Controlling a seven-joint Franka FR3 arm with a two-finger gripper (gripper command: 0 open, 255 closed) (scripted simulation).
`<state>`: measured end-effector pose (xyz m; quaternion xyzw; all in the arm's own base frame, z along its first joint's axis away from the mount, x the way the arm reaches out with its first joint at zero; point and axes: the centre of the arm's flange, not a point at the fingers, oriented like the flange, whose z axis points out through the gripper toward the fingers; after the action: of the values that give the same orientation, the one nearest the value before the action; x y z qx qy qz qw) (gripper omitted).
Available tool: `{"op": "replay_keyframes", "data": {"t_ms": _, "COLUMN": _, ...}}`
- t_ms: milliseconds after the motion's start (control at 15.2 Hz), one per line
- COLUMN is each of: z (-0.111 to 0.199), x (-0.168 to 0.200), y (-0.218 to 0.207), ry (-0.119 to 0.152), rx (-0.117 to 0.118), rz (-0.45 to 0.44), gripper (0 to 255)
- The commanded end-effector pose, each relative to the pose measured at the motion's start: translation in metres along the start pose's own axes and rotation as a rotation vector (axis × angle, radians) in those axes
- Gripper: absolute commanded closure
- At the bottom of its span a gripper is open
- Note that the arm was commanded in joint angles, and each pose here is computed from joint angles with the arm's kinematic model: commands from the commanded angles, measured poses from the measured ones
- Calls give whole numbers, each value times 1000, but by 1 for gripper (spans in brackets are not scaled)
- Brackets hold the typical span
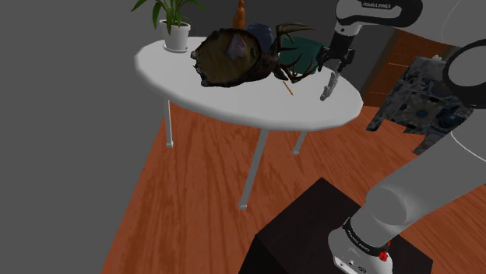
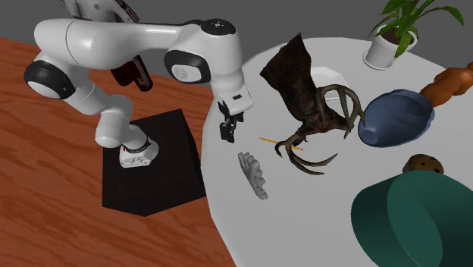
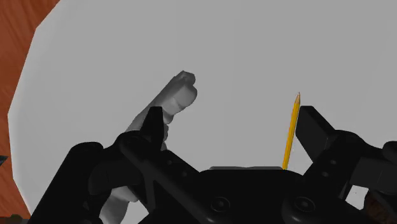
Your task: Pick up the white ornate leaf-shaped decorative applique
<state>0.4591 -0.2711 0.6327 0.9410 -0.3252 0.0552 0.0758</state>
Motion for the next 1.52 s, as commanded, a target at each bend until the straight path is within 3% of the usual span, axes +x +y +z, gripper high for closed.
{"op": "replay_keyframes", "data": {"t_ms": 0, "z": 4, "x": 18, "y": 19, "ry": 8, "rx": -24, "rz": 53, "gripper": 0}}
{"op": "replay_keyframes", "data": {"t_ms": 264, "z": 4, "x": 49, "y": 52, "ry": 22, "rx": -70, "rz": 155, "gripper": 0}}
{"op": "replay_keyframes", "data": {"t_ms": 924, "z": 44, "x": 42, "y": 48, "ry": 22, "rx": -70, "rz": 155, "gripper": 0}}
{"op": "replay_keyframes", "data": {"t_ms": 990, "z": 44, "x": 42, "y": 48, "ry": 23, "rx": -70, "rz": 155, "gripper": 255}}
{"op": "replay_keyframes", "data": {"t_ms": 1452, "z": 43, "x": 42, "y": 48, "ry": 23, "rx": -70, "rz": 155, "gripper": 255}}
